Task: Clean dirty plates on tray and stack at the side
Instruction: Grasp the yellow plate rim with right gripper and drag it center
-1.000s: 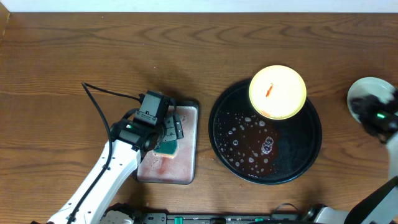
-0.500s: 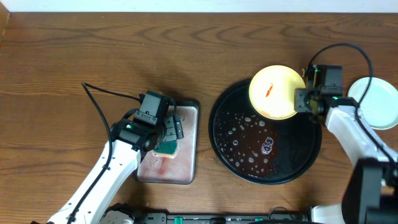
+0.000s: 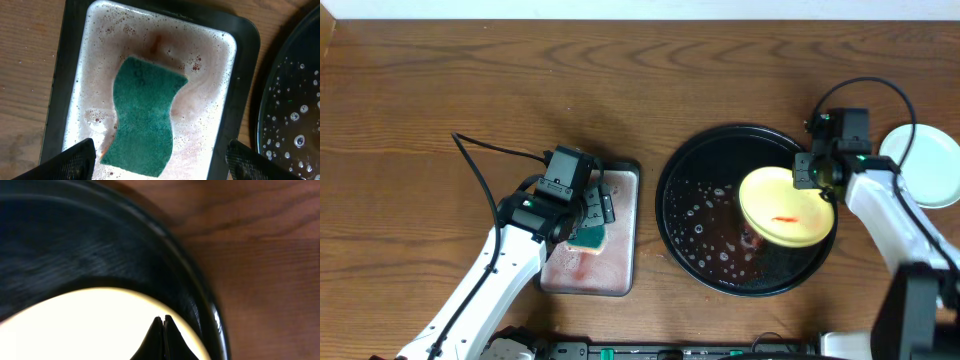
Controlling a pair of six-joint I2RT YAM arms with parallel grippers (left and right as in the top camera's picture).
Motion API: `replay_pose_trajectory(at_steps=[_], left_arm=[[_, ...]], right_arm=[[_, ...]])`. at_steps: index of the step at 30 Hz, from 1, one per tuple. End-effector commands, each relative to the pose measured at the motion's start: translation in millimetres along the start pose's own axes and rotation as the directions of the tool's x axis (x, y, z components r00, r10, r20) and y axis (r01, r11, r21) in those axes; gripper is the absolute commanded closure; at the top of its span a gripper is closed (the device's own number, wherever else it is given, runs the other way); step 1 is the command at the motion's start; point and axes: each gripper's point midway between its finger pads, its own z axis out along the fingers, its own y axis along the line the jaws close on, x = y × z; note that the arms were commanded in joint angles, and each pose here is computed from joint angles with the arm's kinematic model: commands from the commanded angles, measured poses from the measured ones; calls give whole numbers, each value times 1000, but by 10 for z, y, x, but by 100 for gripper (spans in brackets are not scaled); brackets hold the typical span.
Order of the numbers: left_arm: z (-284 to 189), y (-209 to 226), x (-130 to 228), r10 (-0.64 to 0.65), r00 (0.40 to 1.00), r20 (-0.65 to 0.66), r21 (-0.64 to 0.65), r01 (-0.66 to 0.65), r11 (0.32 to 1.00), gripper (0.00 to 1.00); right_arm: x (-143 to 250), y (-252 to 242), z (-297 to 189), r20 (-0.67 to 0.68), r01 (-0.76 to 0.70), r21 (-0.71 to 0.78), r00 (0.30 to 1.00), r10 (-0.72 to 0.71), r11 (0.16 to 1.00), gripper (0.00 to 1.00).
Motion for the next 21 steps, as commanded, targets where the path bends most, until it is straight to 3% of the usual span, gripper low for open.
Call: replay_pose_trajectory(at_steps=[1,7,8,9,10,12,15,21], left_arm=[[-35,-10,-62,-10,1000,15,1,10,1000,16],[-35,-10,-62,-10,1000,15,1,10,1000,16],[-35,-10,-62,-10,1000,15,1,10,1000,16],[-35,-10,-62,-10,1000,15,1,10,1000,16],[-35,-10,-62,-10,1000,15,1,10,1000,16],[-35,-10,-62,-10,1000,15,1,10,1000,16],[-35,-10,-62,-10,1000,15,1,10,1000,16],[-35,-10,-62,-10,1000,15,1,10,1000,16]], right_arm=[[-8,223,-280,26,-12,-125,1000,15,992,99],[343,137,-296,-110,-50,-70,993,42,996,98],[349,74,-281,-109,-48,-37,993,44,998,90],[345,-10,-262,-107,-47,7,993,47,999,71],[331,-71,-255,-100,-47,37,994,51,998,65],[258,-173,-242,-69,-54,81,996,60,995,67],[119,-254,-234,-10,-77,93,997,78,993,56],[464,-371,-248,-142,-126,119,980,142,985,54]])
